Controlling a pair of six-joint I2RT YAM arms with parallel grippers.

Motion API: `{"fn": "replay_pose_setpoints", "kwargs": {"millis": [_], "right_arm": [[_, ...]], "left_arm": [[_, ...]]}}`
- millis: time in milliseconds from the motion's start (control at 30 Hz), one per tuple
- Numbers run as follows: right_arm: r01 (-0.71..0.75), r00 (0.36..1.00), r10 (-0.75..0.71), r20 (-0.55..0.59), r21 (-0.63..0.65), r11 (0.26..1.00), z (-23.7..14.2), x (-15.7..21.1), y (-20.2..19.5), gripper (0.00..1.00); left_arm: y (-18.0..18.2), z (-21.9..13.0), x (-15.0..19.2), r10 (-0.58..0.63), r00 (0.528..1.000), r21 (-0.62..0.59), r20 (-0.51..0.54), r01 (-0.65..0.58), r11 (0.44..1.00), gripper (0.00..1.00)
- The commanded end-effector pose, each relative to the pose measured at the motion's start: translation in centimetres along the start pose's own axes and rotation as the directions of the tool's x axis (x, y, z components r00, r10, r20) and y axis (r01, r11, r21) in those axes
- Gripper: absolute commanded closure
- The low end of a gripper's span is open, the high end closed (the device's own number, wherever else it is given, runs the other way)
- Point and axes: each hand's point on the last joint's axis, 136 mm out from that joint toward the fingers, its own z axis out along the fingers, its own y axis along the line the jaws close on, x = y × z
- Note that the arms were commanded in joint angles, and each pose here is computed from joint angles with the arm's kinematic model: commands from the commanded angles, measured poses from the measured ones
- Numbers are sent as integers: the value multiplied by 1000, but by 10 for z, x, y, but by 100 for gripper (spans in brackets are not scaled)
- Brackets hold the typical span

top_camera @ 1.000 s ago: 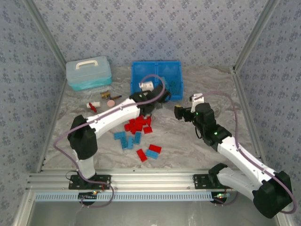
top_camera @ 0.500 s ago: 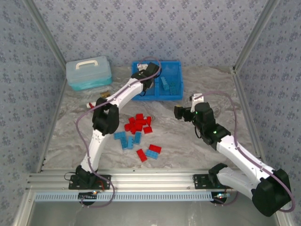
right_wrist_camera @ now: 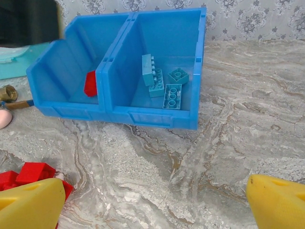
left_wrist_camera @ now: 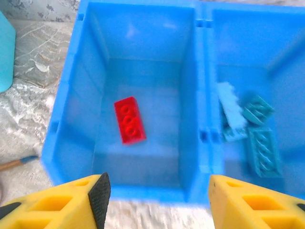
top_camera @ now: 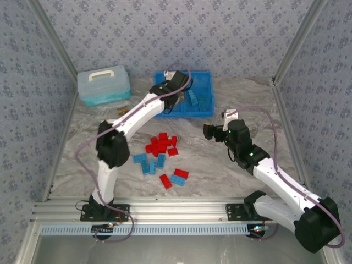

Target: Sort the legos into containers by color

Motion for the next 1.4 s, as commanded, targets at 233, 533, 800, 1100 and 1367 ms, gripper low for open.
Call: {"fn": "replay_pose_setpoints", "kwargs": {"millis": [233, 533, 800, 1100, 1367], "right_arm": [[-16, 1000, 16, 2, -18, 1000, -1, -1, 4, 0], [-8, 1000, 8, 1, 1, 1000, 1, 2, 1, 0], [-6, 1000, 6, 0, 6, 1000, 1, 2, 0, 0], [-9, 1000, 9, -3, 1, 1000, 2, 3, 1, 0], [-12, 1000, 12, 0, 1, 1000, 2, 2, 1, 0]], "left_arm": [[7, -77, 145, 24, 980, 141, -197, 4, 990, 42], [-3, -37, 197, 267, 909, 149, -318, -230, 962, 42], [2, 9, 199, 315, 882, 108, -351, -296, 949, 45], [2, 27, 224, 325, 853, 149, -407, -289, 946, 50], [1, 18, 217, 274, 881, 148, -384, -234, 961, 70]]}}
